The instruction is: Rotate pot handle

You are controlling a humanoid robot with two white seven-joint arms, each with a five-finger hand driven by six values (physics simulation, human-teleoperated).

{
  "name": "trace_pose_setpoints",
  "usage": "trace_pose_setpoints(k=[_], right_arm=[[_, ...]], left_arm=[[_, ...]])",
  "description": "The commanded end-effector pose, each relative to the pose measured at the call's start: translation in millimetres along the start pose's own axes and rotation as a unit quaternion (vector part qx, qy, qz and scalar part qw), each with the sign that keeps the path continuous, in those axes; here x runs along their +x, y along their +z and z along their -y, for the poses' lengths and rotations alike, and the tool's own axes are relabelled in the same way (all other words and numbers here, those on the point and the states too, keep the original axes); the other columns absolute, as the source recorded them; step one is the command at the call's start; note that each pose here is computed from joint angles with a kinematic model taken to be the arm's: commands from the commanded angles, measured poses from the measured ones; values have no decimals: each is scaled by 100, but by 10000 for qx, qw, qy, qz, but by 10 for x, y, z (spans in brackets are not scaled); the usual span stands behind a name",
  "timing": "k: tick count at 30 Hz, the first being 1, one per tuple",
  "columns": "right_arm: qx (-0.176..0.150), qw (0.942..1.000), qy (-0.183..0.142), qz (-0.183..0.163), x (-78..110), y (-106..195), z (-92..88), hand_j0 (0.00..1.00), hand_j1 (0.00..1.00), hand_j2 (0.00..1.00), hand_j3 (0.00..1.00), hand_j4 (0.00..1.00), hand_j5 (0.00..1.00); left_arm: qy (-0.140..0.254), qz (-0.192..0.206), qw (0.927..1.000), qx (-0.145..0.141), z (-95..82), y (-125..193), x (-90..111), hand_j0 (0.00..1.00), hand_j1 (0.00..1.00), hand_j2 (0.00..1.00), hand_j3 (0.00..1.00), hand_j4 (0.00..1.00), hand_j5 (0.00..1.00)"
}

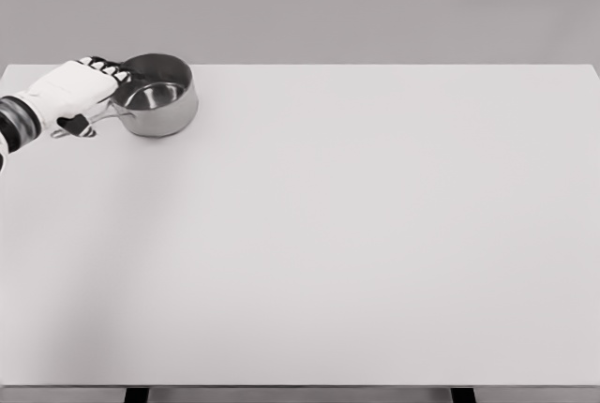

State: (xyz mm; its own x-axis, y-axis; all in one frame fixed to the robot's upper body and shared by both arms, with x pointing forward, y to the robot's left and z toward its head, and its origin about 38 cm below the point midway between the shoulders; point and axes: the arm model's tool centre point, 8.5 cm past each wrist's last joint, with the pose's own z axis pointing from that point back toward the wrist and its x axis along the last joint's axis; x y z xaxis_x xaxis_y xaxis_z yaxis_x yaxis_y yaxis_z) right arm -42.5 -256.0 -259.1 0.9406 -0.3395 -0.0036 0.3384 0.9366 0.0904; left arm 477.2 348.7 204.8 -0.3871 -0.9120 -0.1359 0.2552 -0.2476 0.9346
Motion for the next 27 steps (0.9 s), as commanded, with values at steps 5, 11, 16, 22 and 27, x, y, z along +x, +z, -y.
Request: trace_pose_setpoints(k=[5,11,16,22,27], right_arm=[[4,10000,2,7,9,-1,-3,100,100,100,100,100,100],[1,10000,1,0,0,0,0,100,100,100,100,100,100],[1,10000,1,0,0,0,0,100,100,100,100,100,100],[1,10000,1,0,0,0,0,100,100,100,100,100,100],[1,10000,1,0,0,0,0,100,100,100,100,100,100]], left_arm=[[195,-243,9995,-52,50,8,-104,100,100,100,100,100,100],[367,-472,9982,-86,85,12,-186,100,100,100,100,100,100],[477,-633,9968,-127,118,21,-273,100,100,100,100,100,100],[608,-768,9949,-226,193,24,-376,100,100,100,100,100,100],[731,-930,9925,-294,243,27,-441,100,100,100,100,100,100]])
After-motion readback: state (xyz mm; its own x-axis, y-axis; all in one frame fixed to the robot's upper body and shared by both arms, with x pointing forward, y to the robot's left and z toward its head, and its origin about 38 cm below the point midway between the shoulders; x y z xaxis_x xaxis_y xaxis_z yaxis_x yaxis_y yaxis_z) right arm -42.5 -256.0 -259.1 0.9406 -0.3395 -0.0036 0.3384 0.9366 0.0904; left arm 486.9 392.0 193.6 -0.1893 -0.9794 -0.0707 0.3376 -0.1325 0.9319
